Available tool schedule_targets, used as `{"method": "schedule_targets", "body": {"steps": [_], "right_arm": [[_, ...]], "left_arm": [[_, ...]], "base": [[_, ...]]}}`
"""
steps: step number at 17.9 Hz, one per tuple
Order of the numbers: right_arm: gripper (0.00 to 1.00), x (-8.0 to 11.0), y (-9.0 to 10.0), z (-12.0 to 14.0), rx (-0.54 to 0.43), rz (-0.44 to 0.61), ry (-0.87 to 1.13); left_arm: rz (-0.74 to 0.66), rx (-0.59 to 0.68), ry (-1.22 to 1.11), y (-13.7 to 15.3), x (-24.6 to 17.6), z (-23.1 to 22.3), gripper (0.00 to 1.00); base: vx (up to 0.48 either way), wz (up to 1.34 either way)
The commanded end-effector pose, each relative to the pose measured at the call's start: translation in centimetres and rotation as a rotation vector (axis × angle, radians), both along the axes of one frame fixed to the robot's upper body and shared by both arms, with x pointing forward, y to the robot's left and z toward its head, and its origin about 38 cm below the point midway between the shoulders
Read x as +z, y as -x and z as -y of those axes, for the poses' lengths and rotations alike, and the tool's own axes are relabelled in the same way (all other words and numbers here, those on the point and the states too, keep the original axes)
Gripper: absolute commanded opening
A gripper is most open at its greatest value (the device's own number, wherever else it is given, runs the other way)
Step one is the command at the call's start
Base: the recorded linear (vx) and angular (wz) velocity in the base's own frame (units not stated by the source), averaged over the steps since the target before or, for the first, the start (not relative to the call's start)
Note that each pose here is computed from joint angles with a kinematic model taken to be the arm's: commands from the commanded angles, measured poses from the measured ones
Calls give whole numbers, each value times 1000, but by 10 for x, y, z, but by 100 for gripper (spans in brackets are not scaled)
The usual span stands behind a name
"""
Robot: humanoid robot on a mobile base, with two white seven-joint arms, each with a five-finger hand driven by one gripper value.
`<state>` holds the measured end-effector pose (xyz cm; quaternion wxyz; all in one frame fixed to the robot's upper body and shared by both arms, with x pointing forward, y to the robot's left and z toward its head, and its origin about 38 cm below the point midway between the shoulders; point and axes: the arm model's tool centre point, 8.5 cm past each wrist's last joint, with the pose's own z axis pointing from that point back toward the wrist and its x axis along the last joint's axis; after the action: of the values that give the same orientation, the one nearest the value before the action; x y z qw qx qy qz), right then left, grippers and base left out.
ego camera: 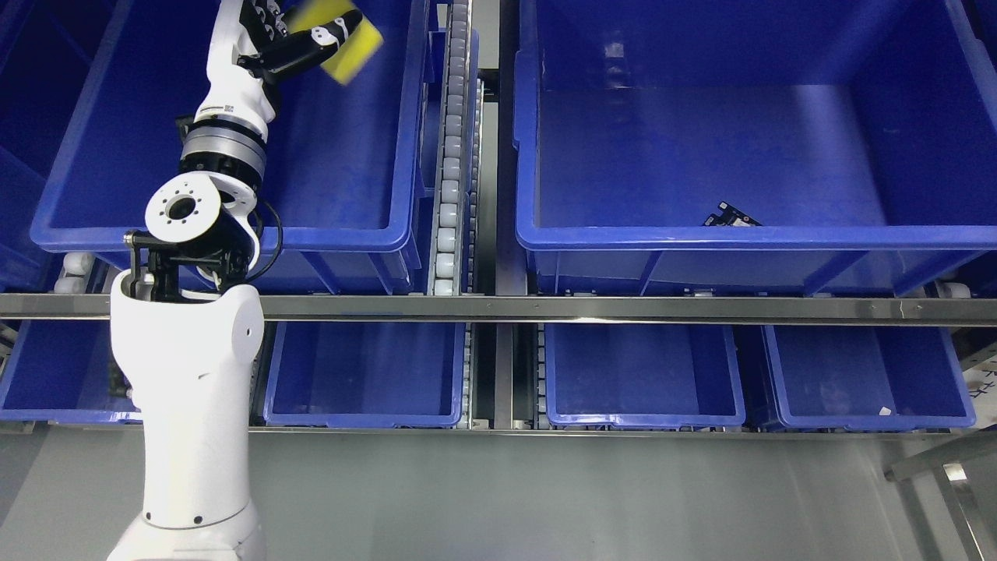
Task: Move yellow foam block to right shelf middle
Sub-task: 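Lower the cube into the upper blue bin and open the left hand, then withdraw the open left hand up from the bin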
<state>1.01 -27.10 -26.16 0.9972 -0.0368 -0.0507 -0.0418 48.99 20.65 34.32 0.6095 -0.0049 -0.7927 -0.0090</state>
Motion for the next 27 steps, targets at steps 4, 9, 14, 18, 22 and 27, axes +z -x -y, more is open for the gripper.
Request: {"method": "schedule_targets", "body": {"steps": [4,9,14,18,22,27], "right_arm": [[100,1,-7,12,2,18,18],[100,1,-8,12,0,20,18],[100,1,-8,12,2,20,18],[100,1,-8,12,0,20,18],[100,1,-8,12,2,20,18],[100,1,-8,12,2,22,19]], "left_arm": [[119,-32,-63,3,21,3,100],[295,-127,-79,25,0,-8,100],[342,-60,-57,40,-28,-35,100],[355,-53,-62,54,-58,-39,100],[360,-47,-59,49,-46,-41,99],[344,-57,-57,41,-28,-36,100]], "base": [[0,0],[0,0],[0,0],[0,0],[0,0],[0,0]]}}
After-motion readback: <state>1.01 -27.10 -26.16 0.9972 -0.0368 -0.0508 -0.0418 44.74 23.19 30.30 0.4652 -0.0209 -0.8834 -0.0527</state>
